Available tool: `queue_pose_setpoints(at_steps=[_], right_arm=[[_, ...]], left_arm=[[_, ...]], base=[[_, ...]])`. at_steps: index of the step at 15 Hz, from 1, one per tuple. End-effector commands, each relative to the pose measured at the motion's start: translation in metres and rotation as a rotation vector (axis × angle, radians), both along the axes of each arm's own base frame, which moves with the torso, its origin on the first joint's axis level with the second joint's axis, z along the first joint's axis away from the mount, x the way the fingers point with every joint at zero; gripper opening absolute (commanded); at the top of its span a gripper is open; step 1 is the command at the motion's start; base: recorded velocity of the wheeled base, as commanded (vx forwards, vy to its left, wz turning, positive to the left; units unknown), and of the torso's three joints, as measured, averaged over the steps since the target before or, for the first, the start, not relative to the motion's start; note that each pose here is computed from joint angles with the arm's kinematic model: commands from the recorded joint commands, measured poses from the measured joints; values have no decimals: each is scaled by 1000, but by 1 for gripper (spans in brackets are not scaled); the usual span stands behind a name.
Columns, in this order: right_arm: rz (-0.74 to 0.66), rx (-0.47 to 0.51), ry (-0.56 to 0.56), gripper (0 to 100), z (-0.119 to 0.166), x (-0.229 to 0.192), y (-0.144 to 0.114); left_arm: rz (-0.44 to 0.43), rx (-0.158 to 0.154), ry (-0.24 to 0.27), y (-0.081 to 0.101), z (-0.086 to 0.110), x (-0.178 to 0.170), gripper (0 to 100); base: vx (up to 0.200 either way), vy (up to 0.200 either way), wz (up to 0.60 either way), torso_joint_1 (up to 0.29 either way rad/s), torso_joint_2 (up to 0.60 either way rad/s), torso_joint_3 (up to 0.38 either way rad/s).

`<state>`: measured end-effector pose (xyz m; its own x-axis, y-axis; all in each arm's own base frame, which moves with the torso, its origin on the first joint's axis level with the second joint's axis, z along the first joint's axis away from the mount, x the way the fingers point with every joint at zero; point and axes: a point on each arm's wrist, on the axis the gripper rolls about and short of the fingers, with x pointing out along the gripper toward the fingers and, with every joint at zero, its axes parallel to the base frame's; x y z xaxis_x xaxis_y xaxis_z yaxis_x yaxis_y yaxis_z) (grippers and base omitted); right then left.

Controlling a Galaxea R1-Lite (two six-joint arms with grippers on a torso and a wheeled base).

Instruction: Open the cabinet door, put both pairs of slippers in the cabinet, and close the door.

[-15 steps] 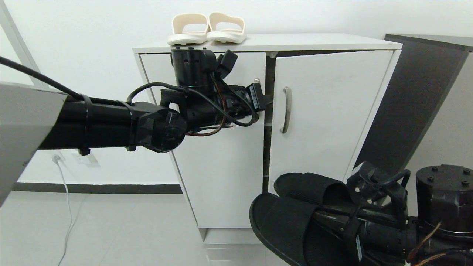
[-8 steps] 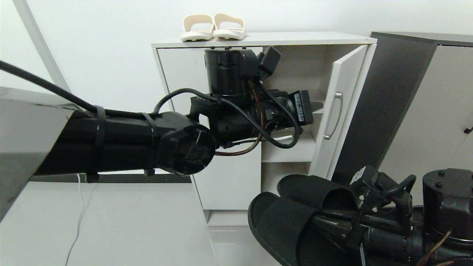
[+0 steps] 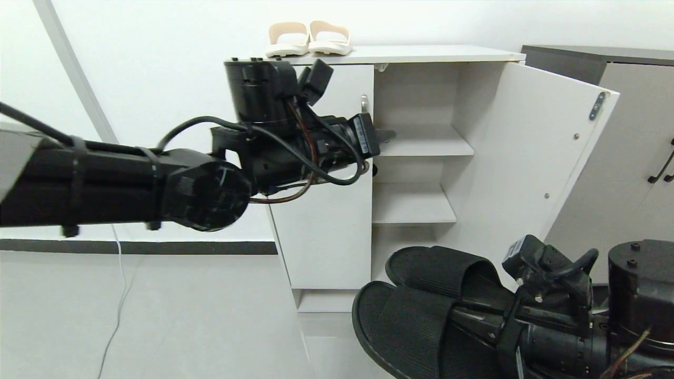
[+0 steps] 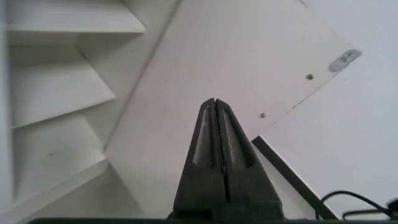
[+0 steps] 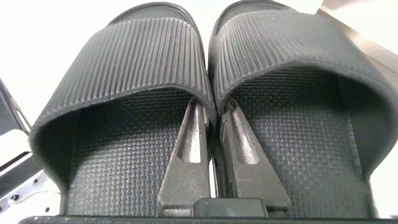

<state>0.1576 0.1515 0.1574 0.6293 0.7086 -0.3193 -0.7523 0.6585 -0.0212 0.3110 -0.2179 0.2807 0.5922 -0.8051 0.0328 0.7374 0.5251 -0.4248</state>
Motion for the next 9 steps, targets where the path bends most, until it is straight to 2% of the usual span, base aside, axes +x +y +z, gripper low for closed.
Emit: queue_pose_setpoints(at_steps=[1, 3, 6, 9], right_arm=[[-1, 1, -1, 0, 0, 0, 0], [-1, -2, 1, 0, -1, 0, 0], [-1, -3, 2, 0, -1, 1, 0], [-1, -2, 1, 0, -1, 1, 1]], left_arm=[[74, -20, -33, 47, 21, -24, 0], [149, -28, -50, 90, 29, -58, 0], [234, -49, -96, 143, 32, -132, 0], [325, -64, -141, 182, 32, -209, 0]], base=[[0, 0, 0, 0, 0, 0], [0, 0, 0, 0, 0, 0], [0, 0, 0, 0, 0, 0], [0, 0, 0, 0, 0, 0]])
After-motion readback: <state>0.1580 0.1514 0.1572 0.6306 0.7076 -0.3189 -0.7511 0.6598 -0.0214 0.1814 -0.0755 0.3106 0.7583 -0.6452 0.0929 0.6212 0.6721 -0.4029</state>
